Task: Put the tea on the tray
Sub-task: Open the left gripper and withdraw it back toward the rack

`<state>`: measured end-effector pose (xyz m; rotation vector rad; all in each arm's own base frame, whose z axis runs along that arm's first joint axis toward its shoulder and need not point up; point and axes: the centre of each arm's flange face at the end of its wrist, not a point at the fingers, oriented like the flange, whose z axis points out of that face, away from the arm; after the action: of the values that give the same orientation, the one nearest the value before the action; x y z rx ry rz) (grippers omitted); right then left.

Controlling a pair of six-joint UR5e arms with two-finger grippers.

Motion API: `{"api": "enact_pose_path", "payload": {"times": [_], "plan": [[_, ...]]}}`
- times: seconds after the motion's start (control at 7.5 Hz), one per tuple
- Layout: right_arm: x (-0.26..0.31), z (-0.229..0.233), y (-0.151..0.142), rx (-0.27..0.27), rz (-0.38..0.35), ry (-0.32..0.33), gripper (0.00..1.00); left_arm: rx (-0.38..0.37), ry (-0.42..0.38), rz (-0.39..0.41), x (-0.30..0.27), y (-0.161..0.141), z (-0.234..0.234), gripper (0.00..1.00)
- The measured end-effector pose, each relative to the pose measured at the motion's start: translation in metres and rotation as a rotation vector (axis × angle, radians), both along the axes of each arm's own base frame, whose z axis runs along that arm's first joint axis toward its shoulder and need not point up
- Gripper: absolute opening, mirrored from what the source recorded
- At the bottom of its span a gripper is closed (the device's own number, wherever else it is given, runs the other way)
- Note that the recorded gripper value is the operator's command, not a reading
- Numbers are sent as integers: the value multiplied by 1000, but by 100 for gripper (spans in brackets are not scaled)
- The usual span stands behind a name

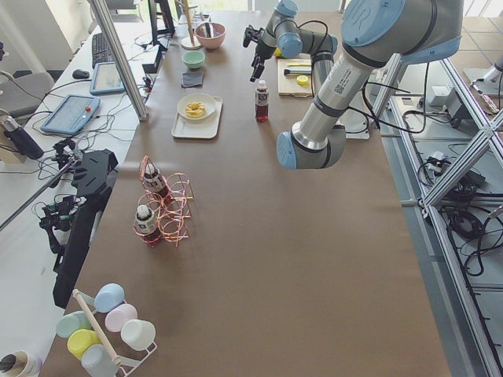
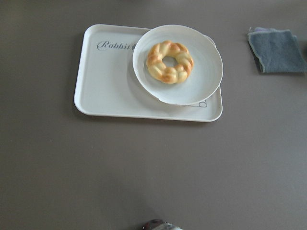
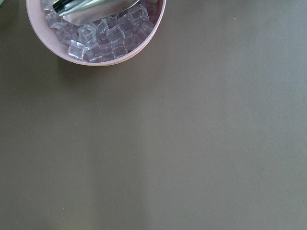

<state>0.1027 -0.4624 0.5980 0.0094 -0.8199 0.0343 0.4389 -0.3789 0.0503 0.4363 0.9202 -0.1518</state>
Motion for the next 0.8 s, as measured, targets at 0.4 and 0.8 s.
{"api": "enact_pose_path", "payload": {"times": [0.4, 0.8], "plan": [[0, 0, -1, -2, 2, -2, 100, 93, -44, 25, -76, -73, 48, 98], [0, -3, -3, 4, 2, -3, 100, 86, -71, 91, -179, -133, 120, 98]]}}
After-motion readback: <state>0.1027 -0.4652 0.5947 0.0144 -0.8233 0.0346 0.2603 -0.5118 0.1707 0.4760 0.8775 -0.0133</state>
